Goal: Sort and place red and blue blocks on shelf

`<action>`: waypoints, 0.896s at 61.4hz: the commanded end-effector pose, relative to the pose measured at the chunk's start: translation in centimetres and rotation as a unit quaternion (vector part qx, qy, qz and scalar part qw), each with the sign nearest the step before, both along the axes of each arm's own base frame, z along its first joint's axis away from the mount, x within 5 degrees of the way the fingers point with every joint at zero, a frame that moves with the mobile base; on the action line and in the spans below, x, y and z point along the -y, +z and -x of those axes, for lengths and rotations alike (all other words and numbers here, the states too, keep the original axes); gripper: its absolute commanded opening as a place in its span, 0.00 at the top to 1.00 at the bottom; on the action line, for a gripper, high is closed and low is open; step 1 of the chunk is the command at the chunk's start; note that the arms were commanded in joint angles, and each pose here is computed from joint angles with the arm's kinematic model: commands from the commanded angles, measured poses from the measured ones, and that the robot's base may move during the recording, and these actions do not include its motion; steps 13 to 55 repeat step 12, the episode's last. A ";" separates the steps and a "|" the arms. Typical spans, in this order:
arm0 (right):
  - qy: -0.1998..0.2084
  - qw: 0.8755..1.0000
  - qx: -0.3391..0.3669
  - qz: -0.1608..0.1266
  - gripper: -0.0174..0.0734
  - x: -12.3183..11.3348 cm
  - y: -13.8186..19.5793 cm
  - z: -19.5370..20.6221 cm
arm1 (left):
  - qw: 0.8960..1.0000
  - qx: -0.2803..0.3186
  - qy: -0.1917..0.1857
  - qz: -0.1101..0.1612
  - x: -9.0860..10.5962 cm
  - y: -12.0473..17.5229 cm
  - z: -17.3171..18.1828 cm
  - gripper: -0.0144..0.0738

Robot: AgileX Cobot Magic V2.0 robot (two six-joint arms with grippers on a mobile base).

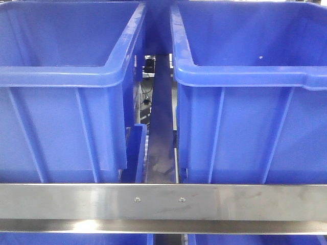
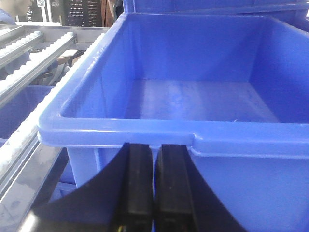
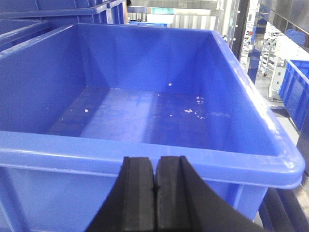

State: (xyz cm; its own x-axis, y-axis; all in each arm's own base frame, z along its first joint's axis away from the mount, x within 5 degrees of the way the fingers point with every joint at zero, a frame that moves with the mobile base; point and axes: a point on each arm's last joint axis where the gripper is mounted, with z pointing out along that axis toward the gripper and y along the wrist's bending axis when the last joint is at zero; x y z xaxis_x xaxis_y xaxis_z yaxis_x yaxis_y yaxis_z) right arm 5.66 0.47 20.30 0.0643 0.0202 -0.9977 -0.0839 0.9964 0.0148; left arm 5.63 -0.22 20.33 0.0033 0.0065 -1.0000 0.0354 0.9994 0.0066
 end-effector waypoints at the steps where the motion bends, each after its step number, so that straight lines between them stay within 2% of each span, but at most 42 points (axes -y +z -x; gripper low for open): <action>1: -0.001 0.998 0.068 0.003 0.75 0.0 1.7 0.4 | 0.999 0.039 0.003 0.006 -0.1 0.0 0.0 0.70; 55: -0.001 0.998 0.068 0.003 0.75 0.0 1.7 0.4 | 0.999 0.039 0.003 0.006 -0.1 0.0 0.0 0.70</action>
